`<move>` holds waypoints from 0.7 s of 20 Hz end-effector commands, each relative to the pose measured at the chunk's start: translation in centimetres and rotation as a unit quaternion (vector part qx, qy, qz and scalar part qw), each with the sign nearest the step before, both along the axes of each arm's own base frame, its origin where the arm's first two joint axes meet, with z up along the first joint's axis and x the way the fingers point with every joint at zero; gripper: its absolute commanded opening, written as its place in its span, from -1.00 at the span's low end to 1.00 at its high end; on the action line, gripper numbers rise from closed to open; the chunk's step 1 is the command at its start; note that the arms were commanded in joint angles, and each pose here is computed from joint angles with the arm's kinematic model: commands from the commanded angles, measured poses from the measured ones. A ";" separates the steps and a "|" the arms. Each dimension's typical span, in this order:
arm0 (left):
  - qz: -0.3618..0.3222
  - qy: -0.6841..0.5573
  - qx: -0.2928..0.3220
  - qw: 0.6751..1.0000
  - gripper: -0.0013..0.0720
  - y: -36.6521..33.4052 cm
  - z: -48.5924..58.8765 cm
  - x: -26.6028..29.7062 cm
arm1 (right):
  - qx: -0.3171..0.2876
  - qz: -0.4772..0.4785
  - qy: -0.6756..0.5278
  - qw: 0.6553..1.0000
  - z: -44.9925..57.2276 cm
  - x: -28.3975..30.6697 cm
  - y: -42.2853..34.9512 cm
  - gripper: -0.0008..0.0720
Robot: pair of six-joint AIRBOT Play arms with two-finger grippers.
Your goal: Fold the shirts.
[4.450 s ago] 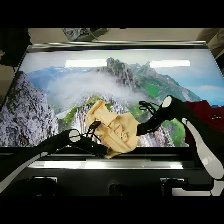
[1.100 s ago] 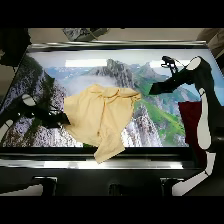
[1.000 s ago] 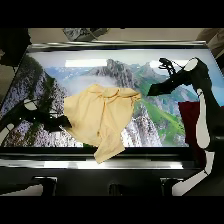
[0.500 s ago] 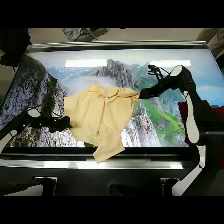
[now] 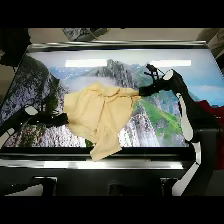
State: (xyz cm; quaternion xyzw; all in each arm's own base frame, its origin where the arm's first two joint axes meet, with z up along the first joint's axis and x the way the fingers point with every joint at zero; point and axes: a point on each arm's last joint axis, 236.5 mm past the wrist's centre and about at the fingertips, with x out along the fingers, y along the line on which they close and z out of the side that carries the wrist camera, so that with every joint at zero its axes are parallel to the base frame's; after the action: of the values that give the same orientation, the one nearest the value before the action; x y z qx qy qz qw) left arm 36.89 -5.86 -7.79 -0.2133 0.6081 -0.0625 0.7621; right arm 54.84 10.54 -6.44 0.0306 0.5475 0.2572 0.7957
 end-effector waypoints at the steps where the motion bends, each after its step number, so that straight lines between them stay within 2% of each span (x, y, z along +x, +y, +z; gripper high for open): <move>1: 0.014 -0.092 0.055 0.994 -0.89 5.0 5.0 5.9 | -0.058 0.047 0.081 0.994 0.8 -5.1 -4.1 -0.87; 3: 0.048 -0.147 0.063 0.986 -0.89 8.2 8.8 10.6 | -0.045 0.096 0.183 0.977 2.1 -11.0 -5.0 -0.87; 5: 0.048 -0.161 0.060 0.984 -0.89 9.3 10.0 14.3 | -0.030 0.148 0.280 0.948 3.0 -16.8 -4.7 -0.87; 8: 0.024 -0.117 0.036 0.992 -0.89 8.2 7.2 17.7 | -0.002 0.162 0.300 0.940 2.7 -20.5 -1.5 -0.87; 11: -0.028 -0.031 0.011 0.999 -0.87 6.1 3.6 16.5 | 0.002 0.153 0.277 0.949 1.5 -21.3 0.4 -0.87; 12: -0.037 -0.013 0.006 0.999 -0.62 5.8 3.4 15.7 | 0.000 0.142 0.265 0.954 1.3 -20.5 0.4 -0.87; 13: -0.042 -0.001 0.006 0.999 0.07 6.0 3.6 15.0 | -0.003 0.132 0.249 0.960 1.2 -19.6 0.2 -0.86; 14: -0.046 0.012 0.004 0.999 0.86 6.4 4.2 14.0 | -0.013 0.121 0.234 0.965 1.2 -18.7 -0.4 -0.55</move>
State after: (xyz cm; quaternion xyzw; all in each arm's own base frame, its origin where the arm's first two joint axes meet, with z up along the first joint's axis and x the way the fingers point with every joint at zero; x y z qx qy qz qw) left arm 53.13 0.68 -3.00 -0.1870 0.5755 -0.0755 0.7925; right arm 35.35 10.09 -4.92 0.0136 0.7343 0.3460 0.5839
